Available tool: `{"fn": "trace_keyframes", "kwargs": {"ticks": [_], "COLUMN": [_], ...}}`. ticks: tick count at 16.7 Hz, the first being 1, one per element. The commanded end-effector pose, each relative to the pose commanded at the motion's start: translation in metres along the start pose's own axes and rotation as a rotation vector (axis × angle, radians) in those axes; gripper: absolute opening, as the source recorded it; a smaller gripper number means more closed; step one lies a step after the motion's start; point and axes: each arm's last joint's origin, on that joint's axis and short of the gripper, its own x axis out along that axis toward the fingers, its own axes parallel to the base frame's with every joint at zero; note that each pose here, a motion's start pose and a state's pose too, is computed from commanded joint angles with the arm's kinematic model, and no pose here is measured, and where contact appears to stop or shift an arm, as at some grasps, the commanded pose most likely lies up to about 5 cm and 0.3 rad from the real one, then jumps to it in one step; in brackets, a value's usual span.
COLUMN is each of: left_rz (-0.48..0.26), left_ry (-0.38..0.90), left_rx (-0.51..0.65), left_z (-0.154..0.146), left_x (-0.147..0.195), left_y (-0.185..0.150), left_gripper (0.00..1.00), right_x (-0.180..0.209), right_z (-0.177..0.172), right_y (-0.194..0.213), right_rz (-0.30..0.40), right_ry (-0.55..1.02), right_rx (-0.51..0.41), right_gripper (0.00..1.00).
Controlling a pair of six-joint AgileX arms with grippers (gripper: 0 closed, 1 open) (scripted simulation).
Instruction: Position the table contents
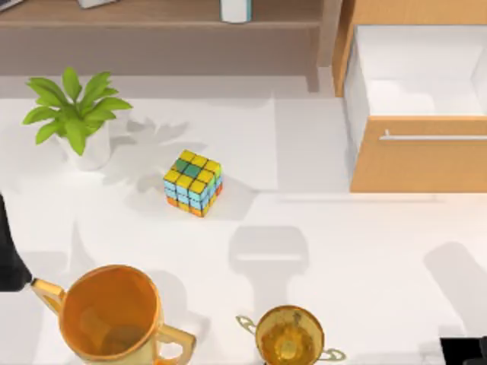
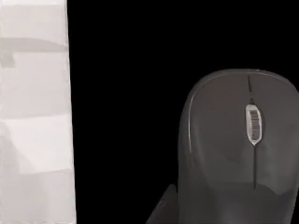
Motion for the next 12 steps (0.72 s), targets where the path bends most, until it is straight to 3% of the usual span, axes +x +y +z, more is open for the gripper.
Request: {"fn": "trace_keyframes", "kwargs": {"ticks": [3,12], "left_rz": [0.000,0.000], "left_ry": [0.000,0.000], "left_rx": [0.000,0.000], "left_z": [0.0000,0.0000], "left_x": [0.0000,0.0000], "left_y": [0.0000,0.0000], "left_gripper": [1.00,1.00], "right_x": [0.0000,-0.0002], "right_z": [0.0000,0.0001], "right_y": [0.0000,0.0000], "right_rz": [0.000,0.000], "right_ry": [0.000,-0.001], "right_rx": [0.000,0.000], "right_gripper": [0.98,1.00]}}
